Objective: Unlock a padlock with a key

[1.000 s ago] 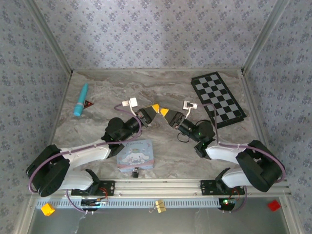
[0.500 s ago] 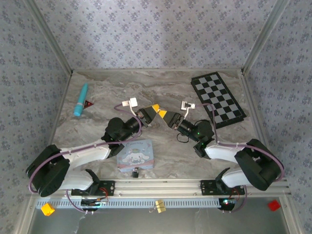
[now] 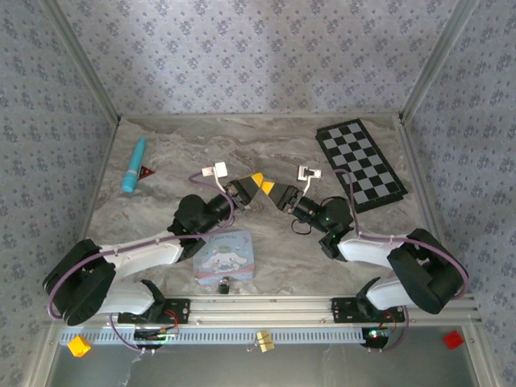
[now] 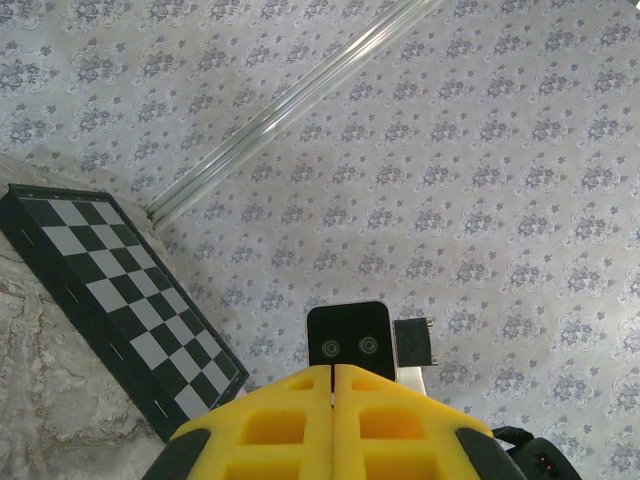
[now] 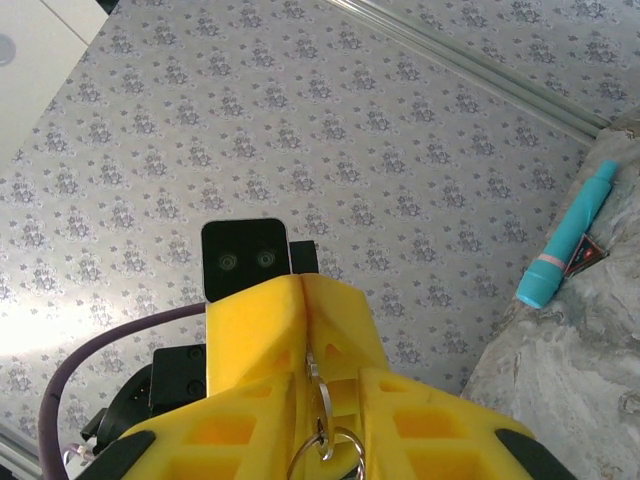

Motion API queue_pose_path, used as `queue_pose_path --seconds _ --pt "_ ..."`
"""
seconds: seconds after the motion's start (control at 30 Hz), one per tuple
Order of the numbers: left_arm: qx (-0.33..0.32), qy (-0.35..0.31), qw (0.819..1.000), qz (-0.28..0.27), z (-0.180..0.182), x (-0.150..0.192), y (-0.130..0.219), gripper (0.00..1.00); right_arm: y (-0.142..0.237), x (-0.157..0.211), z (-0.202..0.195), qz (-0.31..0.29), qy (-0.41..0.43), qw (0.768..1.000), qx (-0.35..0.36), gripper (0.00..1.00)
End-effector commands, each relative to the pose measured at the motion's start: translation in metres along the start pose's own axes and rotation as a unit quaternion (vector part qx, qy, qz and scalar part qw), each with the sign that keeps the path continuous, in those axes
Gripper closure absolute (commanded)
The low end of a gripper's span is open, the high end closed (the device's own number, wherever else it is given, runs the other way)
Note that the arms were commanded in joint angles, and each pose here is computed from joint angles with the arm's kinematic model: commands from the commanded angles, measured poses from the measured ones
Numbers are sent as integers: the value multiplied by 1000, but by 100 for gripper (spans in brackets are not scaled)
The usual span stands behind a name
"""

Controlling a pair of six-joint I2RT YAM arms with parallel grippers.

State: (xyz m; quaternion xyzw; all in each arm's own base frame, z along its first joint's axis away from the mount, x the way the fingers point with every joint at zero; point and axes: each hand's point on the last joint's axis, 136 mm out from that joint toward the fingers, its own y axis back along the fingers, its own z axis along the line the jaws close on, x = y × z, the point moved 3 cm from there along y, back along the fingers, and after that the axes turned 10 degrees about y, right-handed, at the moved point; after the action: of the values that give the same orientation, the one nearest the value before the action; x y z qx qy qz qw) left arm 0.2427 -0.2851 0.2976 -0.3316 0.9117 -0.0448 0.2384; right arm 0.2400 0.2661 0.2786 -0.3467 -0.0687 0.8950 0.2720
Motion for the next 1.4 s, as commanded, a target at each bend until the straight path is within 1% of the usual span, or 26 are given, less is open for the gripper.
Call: queue_pose_path --seconds 0.0,0.4,0.43,0.5,0.57,0.63,0.67,0.7,0.73,0.8,0.83,0.97,1.1,1.17,1.23,1.27,1.3,1.33,1.37 --pt "18 -2 1000 -7 -8 -5 1 100 -7 -4 11 1 8 1000 -24 81" --pt "7 -4 1000 -7 -3 -4 2 100 -4 -4 8 2 6 1000 -19 91" --pt "3 -6 1000 -7 -2 -5 3 98 -4 -5 7 4 6 1000 -16 92" --pt "-15 -9 1000 -5 4 -8 4 87 -3 -4 2 11 7 1000 -3 94" --pt "-41 -13 999 6 11 -12 6 69 -1 -2 -6 24 5 999 24 97" --pt "-65 -22 997 20 17 -18 11 52 2 0 -14 38 7 998 51 100" --pt "-79 -27 996 23 21 -22 14 45 4 2 -18 48 8 997 66 100" --pt "-88 -35 995 24 22 -26 19 38 6 4 -22 60 12 995 82 100" --pt "-95 -43 994 28 24 -29 22 34 6 6 -24 74 19 993 95 100" --pt "-110 -61 991 39 27 -33 30 28 7 13 -25 120 38 985 116 100" --pt "-115 -66 990 46 27 -34 33 28 7 15 -24 134 48 983 119 100" --pt "-128 -87 985 78 28 -33 43 24 12 18 -18 169 82 974 128 100" --pt "-144 -107 977 112 28 -27 50 23 15 21 -15 207 115 961 144 100" --pt "-164 -118 971 129 30 -25 54 23 17 23 -13 223 130 955 149 100" --pt "-217 -131 957 142 36 -27 61 23 20 25 -14 238 142 946 165 100" --pt "-257 -136 946 146 40 -31 67 22 23 26 -15 247 158 940 176 100" --pt "-305 -143 930 148 44 -36 75 21 26 27 -16 256 169 933 188 100" --pt "-350 -146 913 151 49 -40 84 20 29 27 -16 262 180 928 197 100" --pt "-398 -151 892 155 52 -45 94 20 32 27 -17 267 191 921 208 100"
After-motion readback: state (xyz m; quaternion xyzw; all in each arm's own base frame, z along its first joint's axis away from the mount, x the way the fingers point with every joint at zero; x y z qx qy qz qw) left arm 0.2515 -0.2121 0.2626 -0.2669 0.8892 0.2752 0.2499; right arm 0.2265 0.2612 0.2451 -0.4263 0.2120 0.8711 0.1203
